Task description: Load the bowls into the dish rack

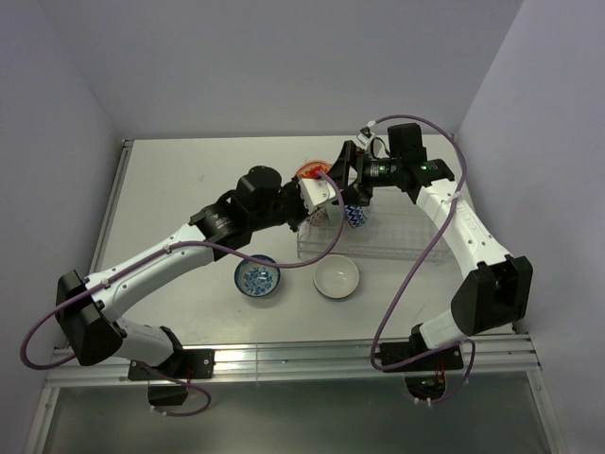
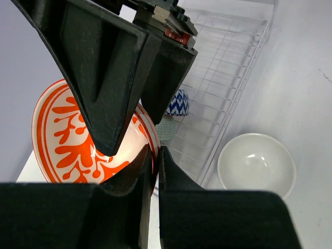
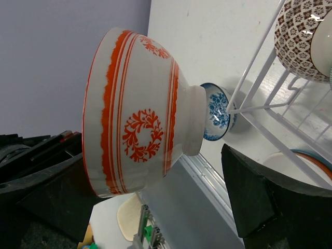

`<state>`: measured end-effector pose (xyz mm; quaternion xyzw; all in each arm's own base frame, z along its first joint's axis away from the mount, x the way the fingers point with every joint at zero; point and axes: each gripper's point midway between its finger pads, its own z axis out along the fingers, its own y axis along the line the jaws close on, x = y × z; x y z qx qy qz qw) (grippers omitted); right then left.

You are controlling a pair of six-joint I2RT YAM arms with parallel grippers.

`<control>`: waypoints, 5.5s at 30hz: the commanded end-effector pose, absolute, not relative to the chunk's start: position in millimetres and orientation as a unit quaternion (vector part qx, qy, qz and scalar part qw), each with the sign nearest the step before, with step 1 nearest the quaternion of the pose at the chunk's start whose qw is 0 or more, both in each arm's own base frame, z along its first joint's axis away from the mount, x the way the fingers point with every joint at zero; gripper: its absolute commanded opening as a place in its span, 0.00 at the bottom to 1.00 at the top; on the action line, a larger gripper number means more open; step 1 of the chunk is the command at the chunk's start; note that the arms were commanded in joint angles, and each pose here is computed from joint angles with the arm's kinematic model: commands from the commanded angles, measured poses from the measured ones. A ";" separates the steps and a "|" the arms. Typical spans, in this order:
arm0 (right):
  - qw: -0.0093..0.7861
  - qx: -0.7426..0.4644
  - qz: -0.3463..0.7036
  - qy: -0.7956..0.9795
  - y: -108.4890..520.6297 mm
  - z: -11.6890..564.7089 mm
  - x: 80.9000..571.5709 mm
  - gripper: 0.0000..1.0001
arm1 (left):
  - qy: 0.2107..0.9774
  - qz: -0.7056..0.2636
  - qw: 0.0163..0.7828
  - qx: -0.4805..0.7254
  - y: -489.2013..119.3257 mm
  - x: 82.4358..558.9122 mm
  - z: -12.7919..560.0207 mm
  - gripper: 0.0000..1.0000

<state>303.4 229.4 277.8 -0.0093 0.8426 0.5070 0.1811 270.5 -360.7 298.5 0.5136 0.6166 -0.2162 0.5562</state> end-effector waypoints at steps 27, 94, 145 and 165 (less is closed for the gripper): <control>0.241 -0.043 0.546 0.801 207.7 315.2 317.5 0.00 | 0.586 -0.266 0.590 0.487 -365.2 255.0 355.5 0.53; 0.275 -0.017 -0.014 0.961 34.5 140.1 376.9 0.00 | 0.741 -0.280 0.550 0.265 -214.2 317.8 336.0 1.00; 0.258 -0.054 0.079 0.961 79.8 177.2 354.4 1.00 | 0.755 -0.290 0.512 0.290 -209.0 299.4 309.9 0.99; 0.358 -0.127 0.142 0.914 59.6 278.8 331.9 1.00 | 0.850 -0.234 0.253 0.399 -137.9 260.2 123.6 0.95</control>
